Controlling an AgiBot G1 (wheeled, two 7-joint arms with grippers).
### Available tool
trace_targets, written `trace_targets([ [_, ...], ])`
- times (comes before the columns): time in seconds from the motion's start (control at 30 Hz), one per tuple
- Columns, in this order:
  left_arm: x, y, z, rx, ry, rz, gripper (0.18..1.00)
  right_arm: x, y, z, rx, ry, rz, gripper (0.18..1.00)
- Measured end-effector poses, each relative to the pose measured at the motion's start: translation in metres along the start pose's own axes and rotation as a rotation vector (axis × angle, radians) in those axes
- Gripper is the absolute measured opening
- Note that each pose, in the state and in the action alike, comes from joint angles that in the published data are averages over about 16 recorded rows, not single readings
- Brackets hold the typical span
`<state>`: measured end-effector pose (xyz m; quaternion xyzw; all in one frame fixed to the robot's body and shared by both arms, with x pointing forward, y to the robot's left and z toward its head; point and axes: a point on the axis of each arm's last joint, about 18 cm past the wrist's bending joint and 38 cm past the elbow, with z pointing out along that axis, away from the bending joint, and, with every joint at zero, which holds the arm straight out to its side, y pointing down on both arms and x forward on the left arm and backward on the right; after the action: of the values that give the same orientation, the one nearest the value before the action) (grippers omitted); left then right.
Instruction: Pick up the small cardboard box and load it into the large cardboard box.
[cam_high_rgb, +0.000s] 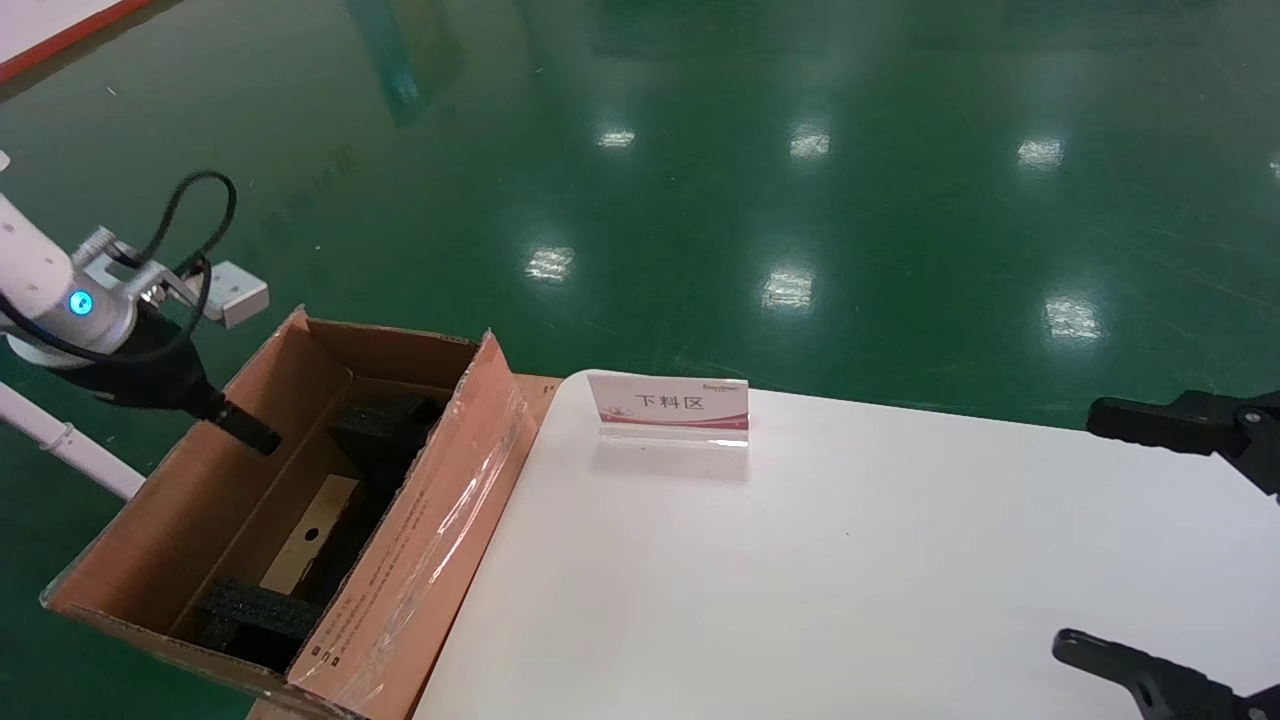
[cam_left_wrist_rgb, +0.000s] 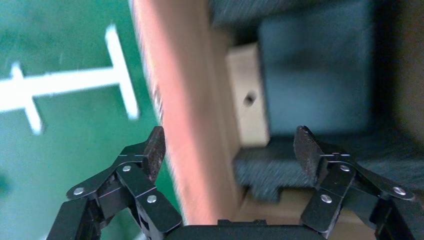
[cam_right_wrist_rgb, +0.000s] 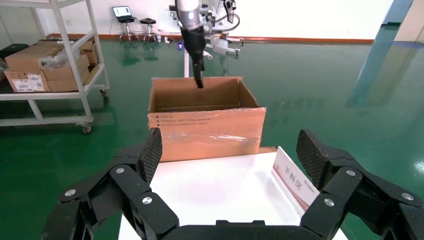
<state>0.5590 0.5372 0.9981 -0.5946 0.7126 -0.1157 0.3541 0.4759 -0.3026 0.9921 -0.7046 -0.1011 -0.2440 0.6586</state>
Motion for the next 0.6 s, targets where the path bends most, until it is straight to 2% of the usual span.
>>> trace_targets([
  [0.33, 0.029, -0.007, -0.056, 0.290, 0.203, 0.098, 0.979, 0.000, 0.000, 0.000, 0.000, 0.000, 0.000, 1.001],
  [0.6, 0.052, -0.004, -0.084, 0.417, 0.325, 0.178, 1.000, 0.000, 0.000, 0.000, 0.000, 0.000, 0.000, 1.001],
])
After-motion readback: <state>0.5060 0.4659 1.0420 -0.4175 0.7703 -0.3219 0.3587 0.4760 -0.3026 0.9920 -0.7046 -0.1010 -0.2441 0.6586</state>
